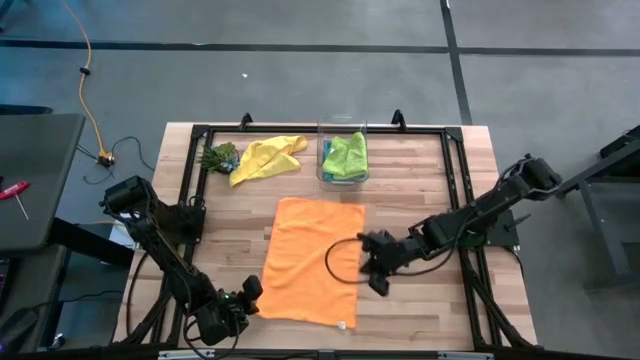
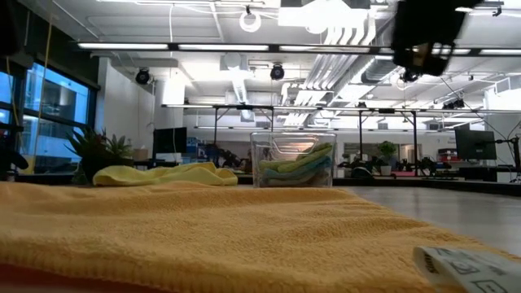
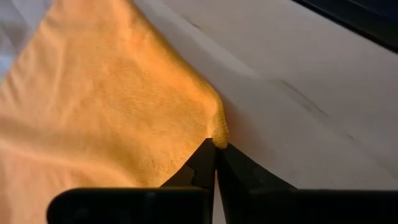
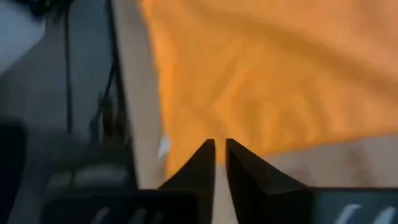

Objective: Fold microfiber towels
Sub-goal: Fold the orange microfiber cloth

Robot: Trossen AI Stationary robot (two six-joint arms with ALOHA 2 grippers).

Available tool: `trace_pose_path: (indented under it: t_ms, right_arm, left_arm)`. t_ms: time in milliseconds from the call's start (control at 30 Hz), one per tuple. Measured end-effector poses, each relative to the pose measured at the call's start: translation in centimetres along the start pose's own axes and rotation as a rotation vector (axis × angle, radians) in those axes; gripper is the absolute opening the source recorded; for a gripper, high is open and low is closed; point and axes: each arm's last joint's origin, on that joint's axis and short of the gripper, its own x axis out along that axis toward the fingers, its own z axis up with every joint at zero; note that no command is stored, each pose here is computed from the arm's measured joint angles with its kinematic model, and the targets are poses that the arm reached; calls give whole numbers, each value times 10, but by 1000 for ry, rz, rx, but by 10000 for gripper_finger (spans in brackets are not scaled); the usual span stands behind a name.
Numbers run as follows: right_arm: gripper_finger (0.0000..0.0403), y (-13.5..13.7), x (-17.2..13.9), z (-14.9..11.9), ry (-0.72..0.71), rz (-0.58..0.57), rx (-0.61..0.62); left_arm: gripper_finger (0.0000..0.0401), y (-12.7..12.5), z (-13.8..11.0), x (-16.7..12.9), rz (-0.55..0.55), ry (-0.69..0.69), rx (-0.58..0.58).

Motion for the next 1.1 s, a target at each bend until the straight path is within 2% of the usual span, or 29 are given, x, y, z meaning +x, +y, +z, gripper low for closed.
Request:
trace_pose_path:
  t_ms: [233,367,533,700,900,1100]
  right_arm:
    - [136,25,39,-42,248,104,-123]
    - [178,55,61,-44,295,129,-297]
    - [183,85,92,-49,345,45,-542]
    - [183,106,124,-58,383,-15,-660]
    - [179,115,146,-62,376,-119,-704]
    - [143,109,153,-69,430,-166,-698]
  left_arm:
    - [1,0,0,0,-24,-3,-12]
    - [1,0,0,0,-29,-3,-35]
    - [0,-1,0,0,-52,-4,-50]
    - [0,-2,1,0,-85,-5,-100]
    - [0,-2,1,0,-89,-5,-109]
    - [0,-2,1,0,-89,-5,-109]
